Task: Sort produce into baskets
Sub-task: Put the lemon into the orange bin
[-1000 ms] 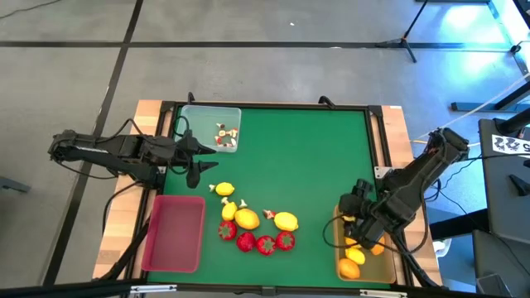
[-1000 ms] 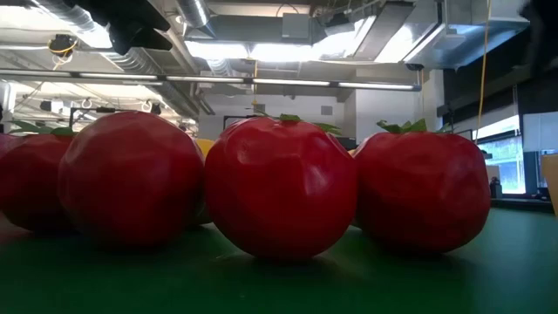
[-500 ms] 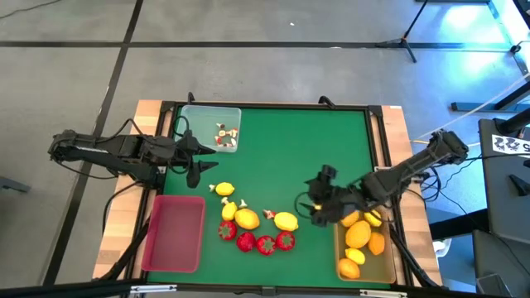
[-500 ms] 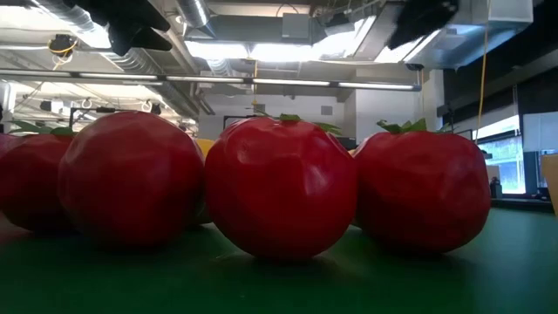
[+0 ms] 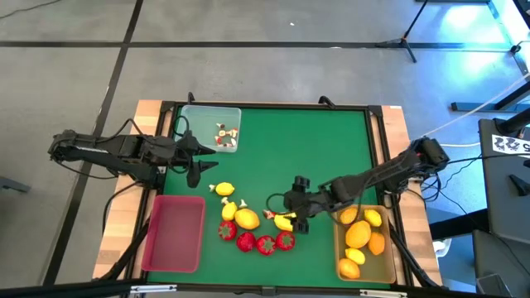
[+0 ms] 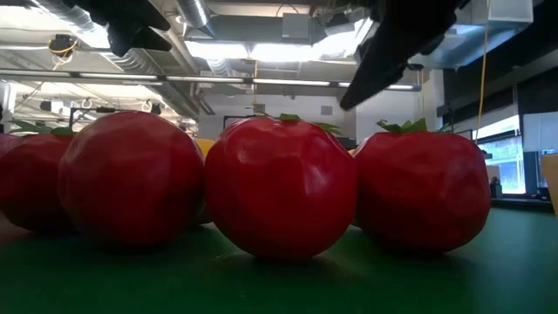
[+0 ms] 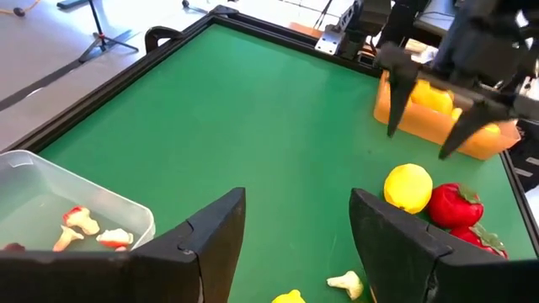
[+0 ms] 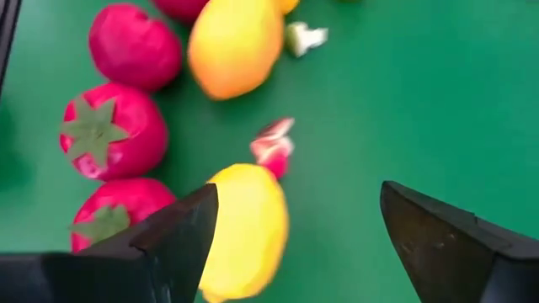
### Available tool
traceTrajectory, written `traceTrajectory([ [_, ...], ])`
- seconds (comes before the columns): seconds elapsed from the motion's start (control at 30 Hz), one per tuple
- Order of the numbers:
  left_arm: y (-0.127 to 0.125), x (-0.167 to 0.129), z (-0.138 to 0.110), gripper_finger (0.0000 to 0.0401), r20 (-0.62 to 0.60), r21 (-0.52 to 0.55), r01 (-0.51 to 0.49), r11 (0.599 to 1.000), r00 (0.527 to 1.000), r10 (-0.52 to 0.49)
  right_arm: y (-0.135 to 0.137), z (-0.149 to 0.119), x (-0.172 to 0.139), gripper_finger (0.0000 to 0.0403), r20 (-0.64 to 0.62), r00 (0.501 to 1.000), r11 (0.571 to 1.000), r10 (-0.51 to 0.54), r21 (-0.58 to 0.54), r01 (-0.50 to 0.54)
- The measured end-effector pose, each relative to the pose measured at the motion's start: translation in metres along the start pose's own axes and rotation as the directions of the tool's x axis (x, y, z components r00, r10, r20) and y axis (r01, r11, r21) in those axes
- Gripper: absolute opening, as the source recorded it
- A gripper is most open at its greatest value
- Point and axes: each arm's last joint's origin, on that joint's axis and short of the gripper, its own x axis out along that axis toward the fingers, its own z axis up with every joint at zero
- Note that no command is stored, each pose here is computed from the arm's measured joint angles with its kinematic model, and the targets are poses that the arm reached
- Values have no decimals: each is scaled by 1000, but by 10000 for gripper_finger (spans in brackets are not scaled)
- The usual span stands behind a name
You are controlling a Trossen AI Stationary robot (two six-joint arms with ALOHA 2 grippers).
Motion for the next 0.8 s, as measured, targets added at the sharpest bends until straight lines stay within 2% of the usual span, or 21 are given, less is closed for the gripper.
traceTrajectory([
  [0.17, 0, 0, 0, 209, 0, -5, 0, 1000, 1000, 0, 6, -4, 21, 328, -33, 998, 998, 60, 0, -60],
  [0.33, 0, 0, 0, 209, 0, -27, 0, 1000, 1000, 0, 8, -9, 35, 328, -65, 996, 998, 55, 0, -55],
  [0.47, 0, 0, 0, 209, 0, -31, 0, 1000, 1000, 0, 11, -12, 43, 328, -95, 990, 995, 102, 25, -101],
  [0.8, 0, 0, 0, 209, 0, -39, 0, 999, 1000, 0, 14, -23, 64, 328, -175, 976, 991, 131, 40, -126],
])
